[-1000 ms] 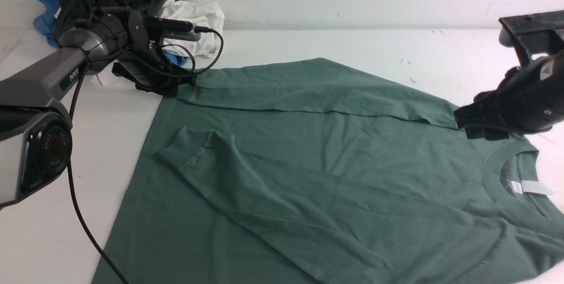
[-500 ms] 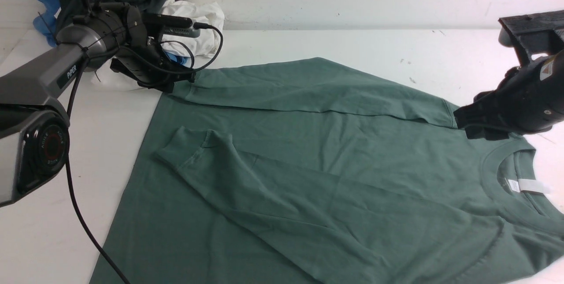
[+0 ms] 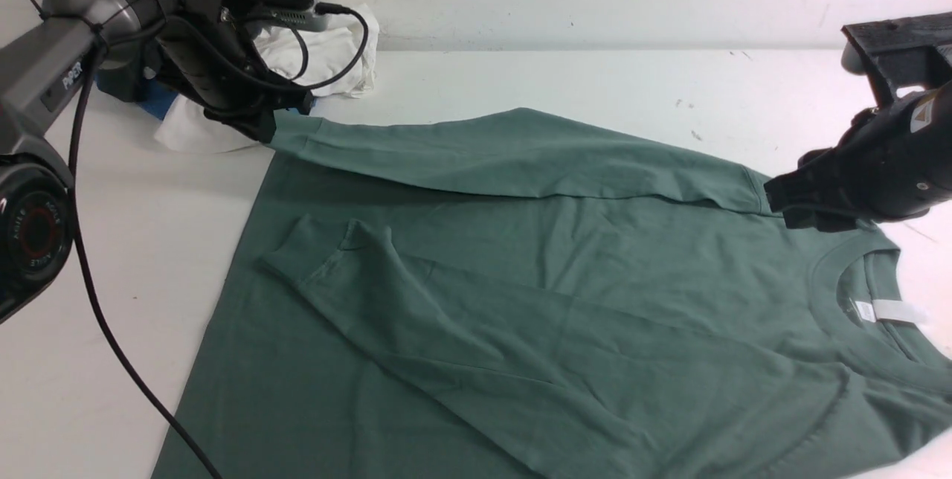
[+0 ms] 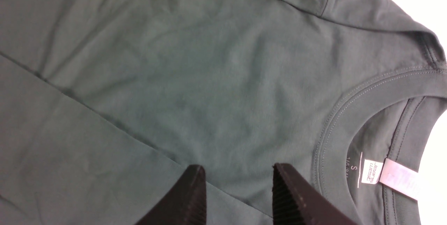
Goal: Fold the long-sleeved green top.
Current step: Use the left arm to drag and drop the cuff onto the cuff closest to the left arm
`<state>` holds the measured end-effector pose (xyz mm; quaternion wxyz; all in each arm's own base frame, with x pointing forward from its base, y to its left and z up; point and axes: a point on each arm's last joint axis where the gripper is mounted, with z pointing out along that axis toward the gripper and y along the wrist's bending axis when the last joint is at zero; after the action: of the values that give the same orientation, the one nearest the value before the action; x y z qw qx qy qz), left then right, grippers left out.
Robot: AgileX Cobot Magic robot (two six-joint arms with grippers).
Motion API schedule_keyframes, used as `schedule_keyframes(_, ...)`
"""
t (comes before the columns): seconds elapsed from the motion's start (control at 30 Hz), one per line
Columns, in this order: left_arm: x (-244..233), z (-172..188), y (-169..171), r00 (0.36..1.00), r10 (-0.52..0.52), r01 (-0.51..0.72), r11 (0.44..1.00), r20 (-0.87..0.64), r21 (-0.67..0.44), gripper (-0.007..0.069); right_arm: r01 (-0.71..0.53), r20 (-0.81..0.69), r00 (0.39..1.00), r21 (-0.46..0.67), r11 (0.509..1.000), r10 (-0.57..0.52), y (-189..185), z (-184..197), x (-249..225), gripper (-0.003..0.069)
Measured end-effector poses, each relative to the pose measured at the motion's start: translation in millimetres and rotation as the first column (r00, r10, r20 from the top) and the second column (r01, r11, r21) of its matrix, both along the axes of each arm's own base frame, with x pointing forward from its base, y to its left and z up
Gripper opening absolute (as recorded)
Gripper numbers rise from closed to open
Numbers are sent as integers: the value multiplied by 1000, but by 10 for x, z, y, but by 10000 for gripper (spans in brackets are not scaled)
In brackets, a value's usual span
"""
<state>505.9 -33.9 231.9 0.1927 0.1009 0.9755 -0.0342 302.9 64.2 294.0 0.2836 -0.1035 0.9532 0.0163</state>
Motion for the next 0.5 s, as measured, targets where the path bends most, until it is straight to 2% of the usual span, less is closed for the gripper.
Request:
schedule_keyframes(0.13, -139, 157, 0, 999, -21, 21, 1000, -38, 2, 23, 1, -5, 1000, -2, 1000, -1, -4, 12, -18, 261)
schedule_keyframes(0.27, -510, 364, -39, 996, -33, 28, 998, -88, -62, 23, -6, 11, 1000, -3, 1000, 6, -35, 165, -150, 261)
schedule_keyframes(0.37, -838, 412, -75, 989, -50, 35, 994, -140, -103, 23, -4, 41, 999, 15, 1000, 3, -58, 329, -293, 261)
schedule_keyframes(0.5, -1166, 399, -89, 986, -59, 43, 994, -153, -102, 23, -11, 65, 998, 51, 999, 7, -65, 476, -442, 261)
